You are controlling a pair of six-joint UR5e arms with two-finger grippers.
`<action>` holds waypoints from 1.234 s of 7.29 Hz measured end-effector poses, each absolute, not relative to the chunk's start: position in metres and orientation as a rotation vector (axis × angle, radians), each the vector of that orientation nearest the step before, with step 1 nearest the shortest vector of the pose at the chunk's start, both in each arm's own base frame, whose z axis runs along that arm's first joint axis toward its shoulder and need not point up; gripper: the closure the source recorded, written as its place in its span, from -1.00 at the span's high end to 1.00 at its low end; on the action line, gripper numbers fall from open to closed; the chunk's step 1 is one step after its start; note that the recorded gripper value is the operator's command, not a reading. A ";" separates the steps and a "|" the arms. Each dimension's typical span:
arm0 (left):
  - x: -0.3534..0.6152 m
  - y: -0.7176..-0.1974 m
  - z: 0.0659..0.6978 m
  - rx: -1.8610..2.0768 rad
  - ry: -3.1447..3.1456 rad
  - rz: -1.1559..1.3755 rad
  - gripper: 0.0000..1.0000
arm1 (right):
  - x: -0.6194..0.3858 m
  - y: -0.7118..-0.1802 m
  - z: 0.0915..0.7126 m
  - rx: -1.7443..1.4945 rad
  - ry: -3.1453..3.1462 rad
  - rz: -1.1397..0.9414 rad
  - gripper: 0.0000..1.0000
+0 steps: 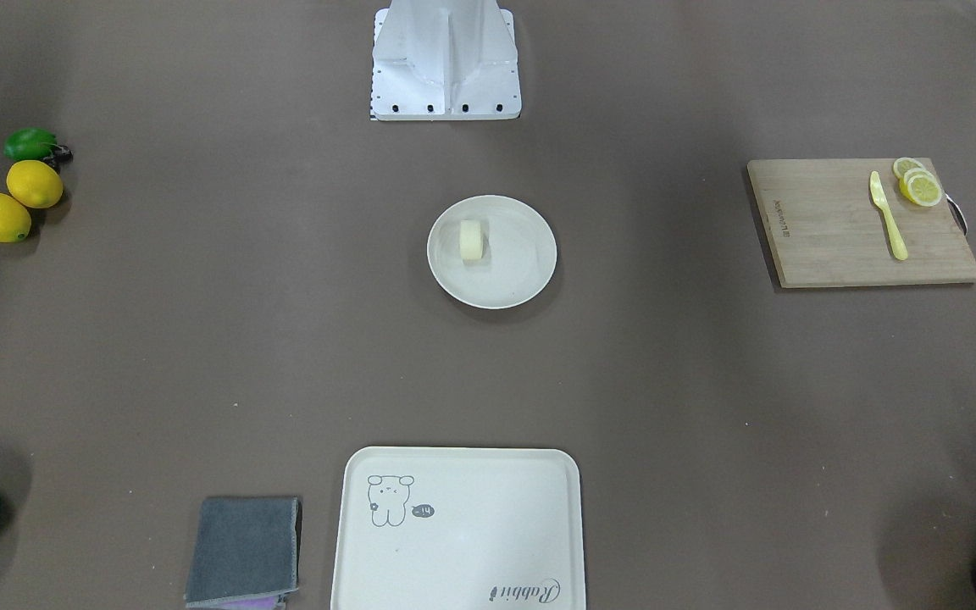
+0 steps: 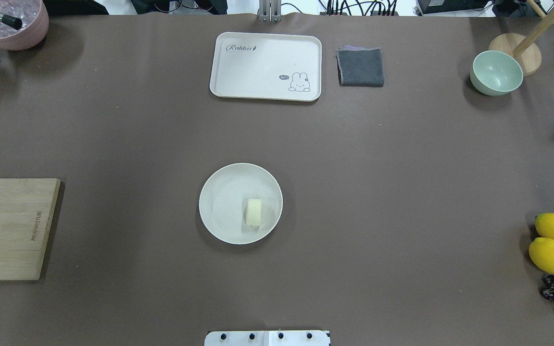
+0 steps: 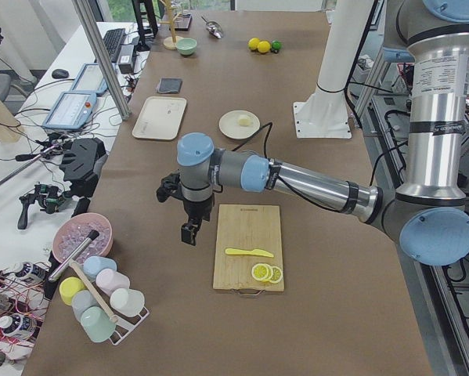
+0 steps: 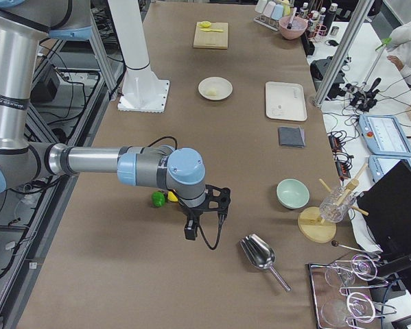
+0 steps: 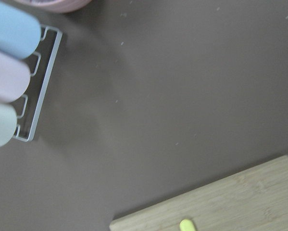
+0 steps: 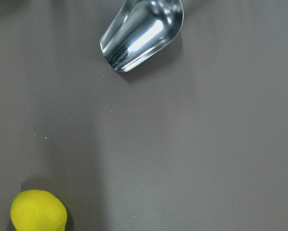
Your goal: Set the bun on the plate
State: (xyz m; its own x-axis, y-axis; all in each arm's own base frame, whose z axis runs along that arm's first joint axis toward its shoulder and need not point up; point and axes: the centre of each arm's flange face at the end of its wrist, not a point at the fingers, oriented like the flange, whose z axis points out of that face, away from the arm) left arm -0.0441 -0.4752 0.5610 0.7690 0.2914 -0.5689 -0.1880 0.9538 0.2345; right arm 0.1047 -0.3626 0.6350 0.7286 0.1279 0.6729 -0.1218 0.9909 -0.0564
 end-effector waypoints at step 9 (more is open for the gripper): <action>-0.069 -0.421 0.629 0.041 0.731 0.079 0.95 | 0.098 -0.364 0.642 -0.027 -0.745 0.124 1.00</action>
State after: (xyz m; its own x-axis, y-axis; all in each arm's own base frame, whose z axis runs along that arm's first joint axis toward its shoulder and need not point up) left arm -0.0693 -0.4213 0.6292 0.7417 0.0866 -0.6651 -0.0580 0.9962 0.0650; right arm 0.0977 -0.3642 0.6418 0.7278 0.1221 0.6748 -0.1030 0.9923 -0.0685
